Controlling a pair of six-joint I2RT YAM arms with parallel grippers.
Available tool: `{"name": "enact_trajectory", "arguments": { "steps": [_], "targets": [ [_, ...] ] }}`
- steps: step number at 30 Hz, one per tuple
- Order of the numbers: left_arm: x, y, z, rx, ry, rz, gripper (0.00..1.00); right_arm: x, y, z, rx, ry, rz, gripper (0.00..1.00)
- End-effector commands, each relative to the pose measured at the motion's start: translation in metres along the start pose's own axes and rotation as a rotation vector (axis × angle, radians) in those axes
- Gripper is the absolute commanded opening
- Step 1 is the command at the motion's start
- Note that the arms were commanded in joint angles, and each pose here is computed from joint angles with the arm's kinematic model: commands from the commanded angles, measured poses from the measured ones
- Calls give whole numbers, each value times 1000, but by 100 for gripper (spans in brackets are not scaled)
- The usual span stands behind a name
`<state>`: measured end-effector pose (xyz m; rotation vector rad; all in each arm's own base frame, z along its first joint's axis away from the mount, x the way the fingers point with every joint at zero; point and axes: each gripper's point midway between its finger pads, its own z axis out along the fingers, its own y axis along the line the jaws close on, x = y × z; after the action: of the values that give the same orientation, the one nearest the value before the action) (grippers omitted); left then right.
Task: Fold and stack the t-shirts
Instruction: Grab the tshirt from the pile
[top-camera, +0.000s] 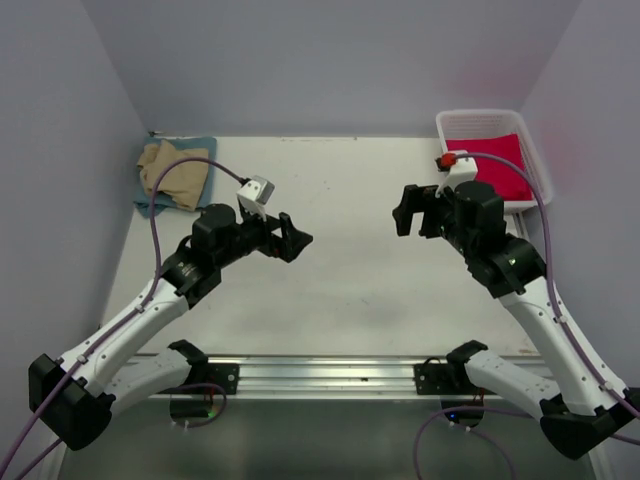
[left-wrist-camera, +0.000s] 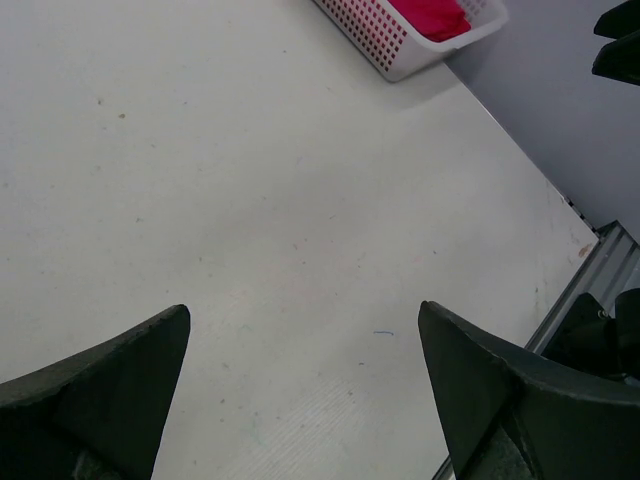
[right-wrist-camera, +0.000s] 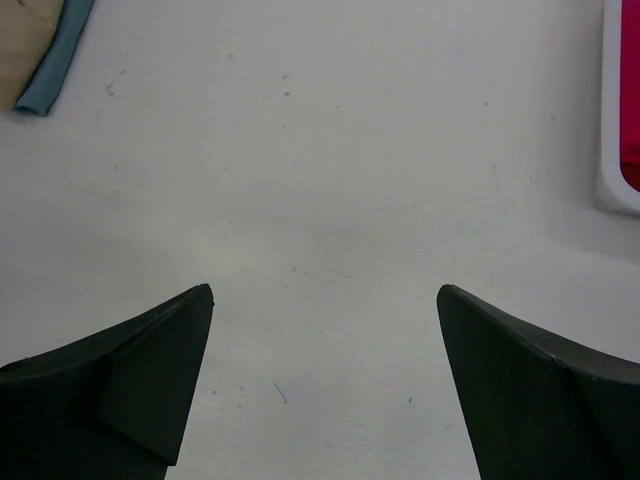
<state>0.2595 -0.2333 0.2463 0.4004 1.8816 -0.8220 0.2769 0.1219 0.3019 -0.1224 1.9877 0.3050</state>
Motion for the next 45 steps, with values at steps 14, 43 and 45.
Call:
{"name": "enact_trajectory", "arguments": {
  "steps": [14,43,45],
  "targets": [
    [-35,-17,-19,45,-119,48,100,-43,-56,63,313,-22,30,99],
    [3,0,-59,-50,-123,-70,100,58,-339,289,732,347,463,91],
    [5,3,-60,-64,-124,-74,100,68,-340,289,736,361,474,86]
  ]
}}
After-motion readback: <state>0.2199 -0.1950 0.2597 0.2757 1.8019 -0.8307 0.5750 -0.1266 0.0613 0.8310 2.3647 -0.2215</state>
